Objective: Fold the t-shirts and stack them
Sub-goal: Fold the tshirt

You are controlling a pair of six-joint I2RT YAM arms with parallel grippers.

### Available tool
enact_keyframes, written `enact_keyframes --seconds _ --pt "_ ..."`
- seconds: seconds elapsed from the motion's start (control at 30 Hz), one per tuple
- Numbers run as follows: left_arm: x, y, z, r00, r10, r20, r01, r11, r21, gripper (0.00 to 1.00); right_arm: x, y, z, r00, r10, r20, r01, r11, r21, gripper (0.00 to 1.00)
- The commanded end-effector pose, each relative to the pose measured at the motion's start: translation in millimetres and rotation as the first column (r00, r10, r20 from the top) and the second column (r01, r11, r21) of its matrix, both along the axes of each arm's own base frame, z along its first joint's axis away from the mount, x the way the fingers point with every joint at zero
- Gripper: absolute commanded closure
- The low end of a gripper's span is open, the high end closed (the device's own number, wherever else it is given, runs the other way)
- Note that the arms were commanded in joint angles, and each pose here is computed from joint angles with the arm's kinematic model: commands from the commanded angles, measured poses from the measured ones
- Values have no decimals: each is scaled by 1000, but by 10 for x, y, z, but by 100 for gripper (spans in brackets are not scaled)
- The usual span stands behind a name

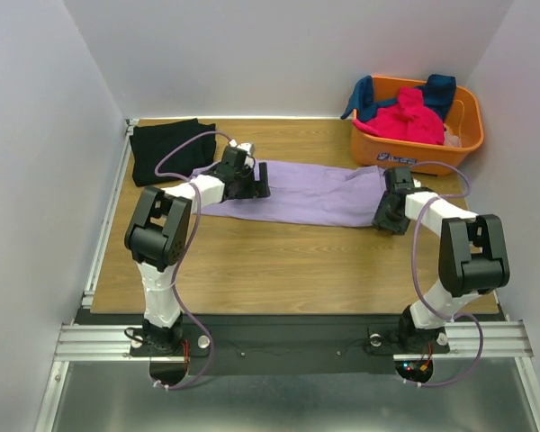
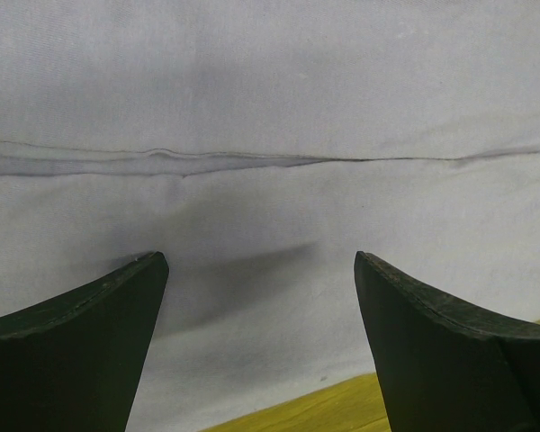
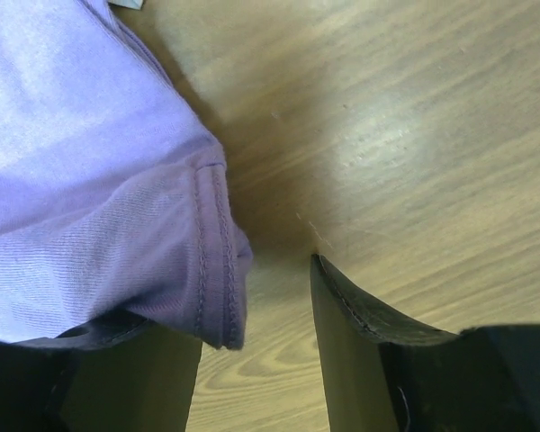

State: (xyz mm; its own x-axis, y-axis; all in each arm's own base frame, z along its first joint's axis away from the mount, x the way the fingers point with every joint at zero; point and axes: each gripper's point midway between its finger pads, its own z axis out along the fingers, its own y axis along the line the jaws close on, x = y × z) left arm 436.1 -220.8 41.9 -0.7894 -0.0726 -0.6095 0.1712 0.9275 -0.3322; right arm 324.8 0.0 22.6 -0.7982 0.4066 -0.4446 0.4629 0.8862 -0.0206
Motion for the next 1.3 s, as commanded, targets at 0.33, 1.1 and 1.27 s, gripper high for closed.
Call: enact_keyframes --seconds 0.33,1.1,1.27 --pt "-637 433 -555 974 70 -216 -43 991 129 2 588 167 86 971 132 200 -142 989 37 54" --pt "-742 599 -615 965 102 -241 -71 989 132 4 709 -309 439 949 175 264 -128 974 -185 100" --pt "-774 629 -530 965 110 -237 -83 990 118 4 594 -669 677 948 139 286 -64 964 -257 100"
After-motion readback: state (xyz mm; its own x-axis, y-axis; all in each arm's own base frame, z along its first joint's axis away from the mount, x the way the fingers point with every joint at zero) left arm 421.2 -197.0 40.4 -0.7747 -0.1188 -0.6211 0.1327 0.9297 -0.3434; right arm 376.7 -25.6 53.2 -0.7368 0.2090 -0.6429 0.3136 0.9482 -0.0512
